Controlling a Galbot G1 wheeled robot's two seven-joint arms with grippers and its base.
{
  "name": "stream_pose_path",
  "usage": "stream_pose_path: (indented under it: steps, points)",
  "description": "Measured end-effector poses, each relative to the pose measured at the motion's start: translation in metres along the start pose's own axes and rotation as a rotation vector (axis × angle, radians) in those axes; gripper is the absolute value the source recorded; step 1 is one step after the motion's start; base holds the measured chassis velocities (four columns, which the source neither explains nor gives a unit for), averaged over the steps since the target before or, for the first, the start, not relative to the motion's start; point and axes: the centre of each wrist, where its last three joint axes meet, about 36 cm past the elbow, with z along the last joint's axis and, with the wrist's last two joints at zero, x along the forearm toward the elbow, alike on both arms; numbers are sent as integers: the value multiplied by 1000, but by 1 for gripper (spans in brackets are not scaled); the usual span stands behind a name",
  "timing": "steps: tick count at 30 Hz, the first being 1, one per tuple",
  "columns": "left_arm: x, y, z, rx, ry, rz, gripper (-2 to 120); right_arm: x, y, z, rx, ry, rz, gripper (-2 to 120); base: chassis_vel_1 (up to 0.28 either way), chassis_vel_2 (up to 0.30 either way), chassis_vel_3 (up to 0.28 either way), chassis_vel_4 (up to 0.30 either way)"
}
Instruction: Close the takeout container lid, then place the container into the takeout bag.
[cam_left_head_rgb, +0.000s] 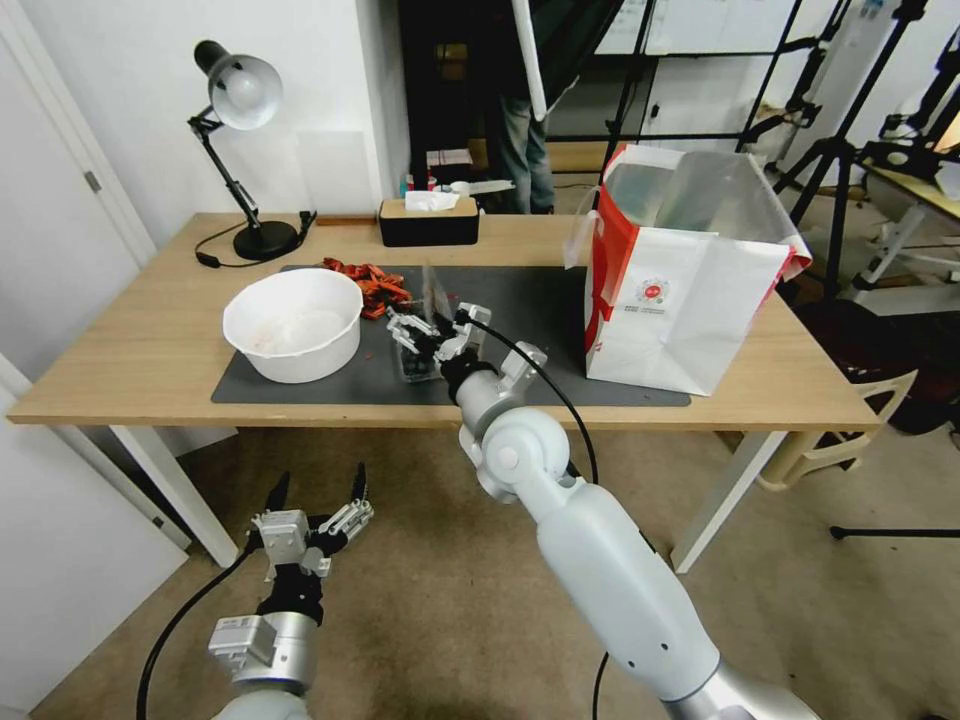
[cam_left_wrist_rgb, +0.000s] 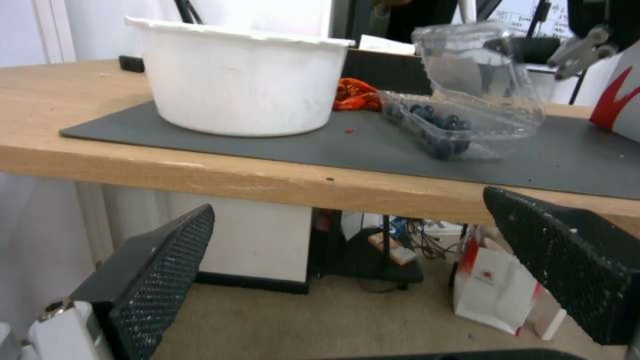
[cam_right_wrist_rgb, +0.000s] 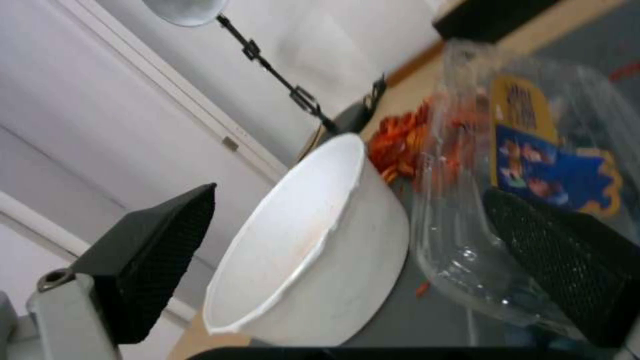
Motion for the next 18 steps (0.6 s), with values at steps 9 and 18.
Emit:
stream_pose_path:
  steps: [9, 18]
  points:
    - [-4, 2, 2, -8, 5, 8, 100, -1, -4, -15, -180, 100, 69, 100, 0, 0, 0, 0]
    - [-6, 2, 5, -7, 12, 13, 100, -7, -5, -20, -282, 134, 79, 82, 0, 0, 0, 0]
